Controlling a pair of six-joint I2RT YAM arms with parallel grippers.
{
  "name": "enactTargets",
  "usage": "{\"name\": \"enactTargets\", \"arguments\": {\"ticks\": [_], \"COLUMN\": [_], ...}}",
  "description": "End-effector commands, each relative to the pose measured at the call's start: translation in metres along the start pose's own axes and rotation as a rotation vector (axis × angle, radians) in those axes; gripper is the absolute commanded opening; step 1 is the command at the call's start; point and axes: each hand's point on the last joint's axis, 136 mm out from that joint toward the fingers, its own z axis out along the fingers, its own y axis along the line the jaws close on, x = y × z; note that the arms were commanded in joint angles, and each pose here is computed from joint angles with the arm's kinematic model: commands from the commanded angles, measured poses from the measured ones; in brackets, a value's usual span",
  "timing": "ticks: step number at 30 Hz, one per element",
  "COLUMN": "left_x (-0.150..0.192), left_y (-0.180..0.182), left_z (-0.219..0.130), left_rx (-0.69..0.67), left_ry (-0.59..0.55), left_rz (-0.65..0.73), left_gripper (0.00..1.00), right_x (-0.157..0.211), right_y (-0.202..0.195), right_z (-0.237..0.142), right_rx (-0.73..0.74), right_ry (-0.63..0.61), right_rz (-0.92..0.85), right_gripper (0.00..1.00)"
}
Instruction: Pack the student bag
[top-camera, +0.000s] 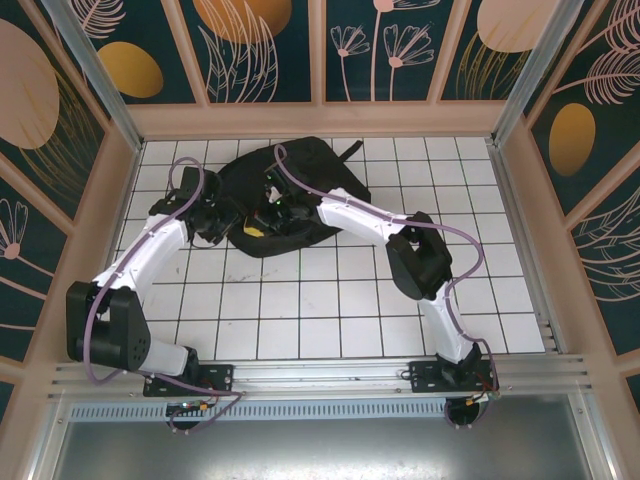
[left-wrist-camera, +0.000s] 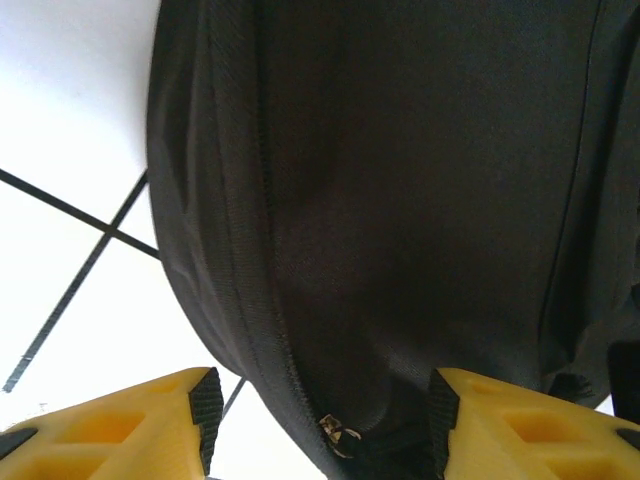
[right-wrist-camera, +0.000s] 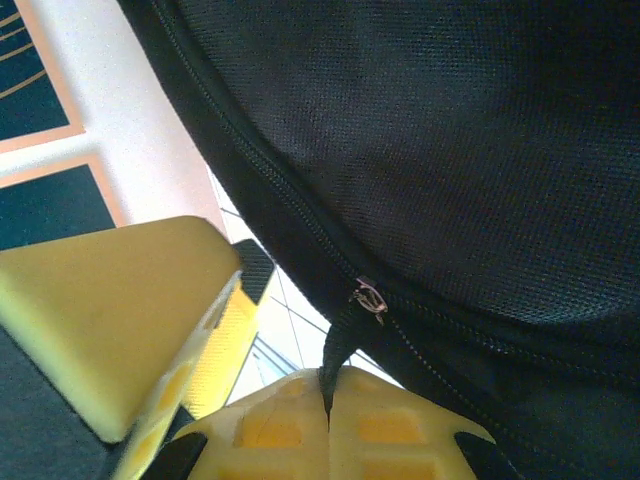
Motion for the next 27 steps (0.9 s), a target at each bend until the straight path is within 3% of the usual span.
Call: {"name": "enactTargets", "arguments": {"ticks": [1, 10, 21, 27], "left_x": [0.008, 0.008, -0.005, -0.010], "left_y": [0.009, 0.027, 0.036, 0.038], "left_z": [0.015, 0.032, 0.036, 0.030], "left_rx": [-0.003, -0.061, -0.121, -0.139], "left_ry": [0.043, 0.022, -0.036, -0.070], "left_rz": [-0.028, -0.022, 0.002, 0.017], "left_gripper": [0.56, 0.42, 0.01, 0.00], "right_x": [0.014, 0.022, 0.033, 0.037], "right_y": [0.034, 0.041, 0.030, 0.015], "right_z": [-0.017, -0.019, -0.029, -0.039], "right_rx": [-0.081, -0.078, -0.035, 0.000], "right_ry": [0.006, 0.019, 0.020, 0.016], "right_rz": [-0.042, -0.058, -0.068, -0.062], "right_gripper": [0.00, 0.00, 0.00, 0.00]}}
